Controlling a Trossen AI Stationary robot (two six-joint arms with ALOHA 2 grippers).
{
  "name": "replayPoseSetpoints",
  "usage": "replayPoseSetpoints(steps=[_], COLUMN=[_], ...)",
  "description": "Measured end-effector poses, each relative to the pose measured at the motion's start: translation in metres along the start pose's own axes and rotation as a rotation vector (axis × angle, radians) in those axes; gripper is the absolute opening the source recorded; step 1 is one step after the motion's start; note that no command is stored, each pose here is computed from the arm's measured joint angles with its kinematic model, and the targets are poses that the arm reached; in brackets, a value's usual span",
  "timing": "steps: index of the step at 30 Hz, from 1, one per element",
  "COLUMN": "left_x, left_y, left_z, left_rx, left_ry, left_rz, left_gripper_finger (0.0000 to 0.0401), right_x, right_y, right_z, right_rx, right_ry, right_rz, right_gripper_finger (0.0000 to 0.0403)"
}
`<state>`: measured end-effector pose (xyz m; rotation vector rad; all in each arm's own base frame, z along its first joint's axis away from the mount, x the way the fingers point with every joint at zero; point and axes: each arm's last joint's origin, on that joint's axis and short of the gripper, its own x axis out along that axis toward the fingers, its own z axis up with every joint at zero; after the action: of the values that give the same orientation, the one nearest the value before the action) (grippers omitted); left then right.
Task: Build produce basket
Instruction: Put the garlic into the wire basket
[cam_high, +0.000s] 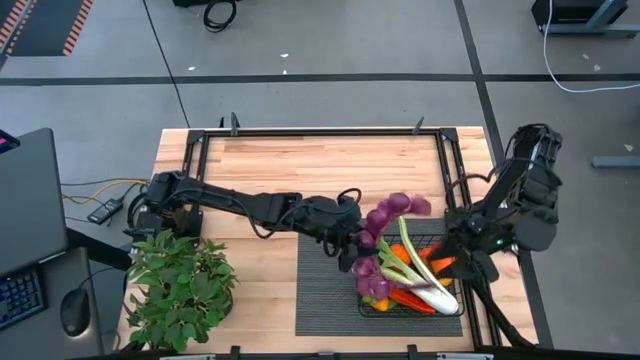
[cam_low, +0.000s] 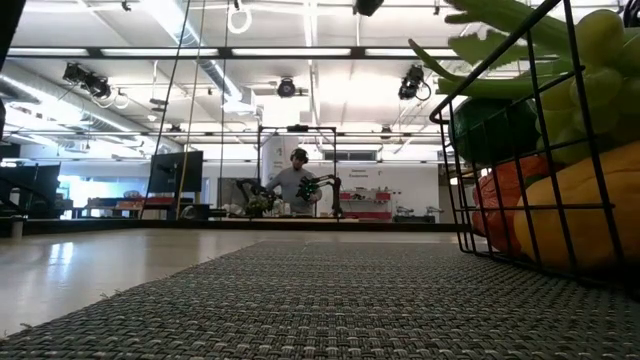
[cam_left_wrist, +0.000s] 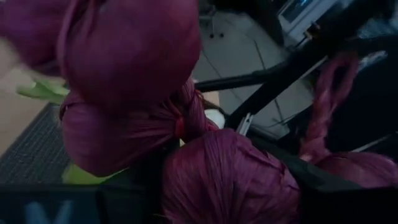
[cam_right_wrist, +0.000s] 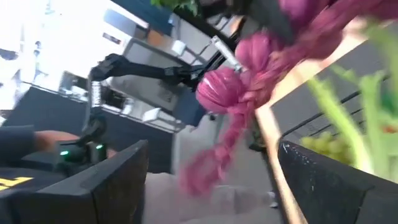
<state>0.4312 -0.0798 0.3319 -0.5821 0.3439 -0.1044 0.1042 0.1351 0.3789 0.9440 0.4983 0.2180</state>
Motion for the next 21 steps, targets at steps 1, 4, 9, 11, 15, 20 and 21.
replayPoseSetpoints(steps=[1, 4, 9, 11, 15, 20, 21], left_x=[0.0, 0.005, 0.013, 0.016, 0.023, 0.027, 0.028], left_y=[-0.001, -0.002, 0.003, 0.004, 0.007, 0.0, -0.004], left_z=[-0.001, -0.002, -0.009, -0.012, -0.016, -0.013, -0.009], left_rx=[0.017, 0.034, 0.056, 0.059, 0.061, 0.124, 0.162], left_ry=[0.001, -0.021, 0.001, 0.007, 0.012, -0.03, -0.044], left_rz=[-0.003, -0.022, -0.012, -0.014, -0.029, -0.077, -0.088], left_gripper_finger=[0.0204, 0.0204, 0.0204, 0.0204, 0.0205, 0.0213, 0.0214], right_x=[-0.003, -0.01, -0.015, -0.013, -0.008, -0.008, -0.009], right_y=[0.002, 0.006, 0.01, 0.012, 0.014, 0.019, 0.021], right_z=[0.003, 0.01, 0.017, 0.019, 0.022, 0.027, 0.028], right_rx=[-0.013, -0.027, -0.069, -0.076, -0.08, -0.074, -0.074], right_ry=[-0.003, -0.003, -0.008, -0.006, 0.021, 0.071, 0.072], right_rz=[-0.018, -0.07, -0.157, -0.183, -0.217, -0.232, -0.235], right_gripper_finger=[0.0361, 0.036, 0.0355, 0.0353, 0.0352, 0.0352, 0.0352])
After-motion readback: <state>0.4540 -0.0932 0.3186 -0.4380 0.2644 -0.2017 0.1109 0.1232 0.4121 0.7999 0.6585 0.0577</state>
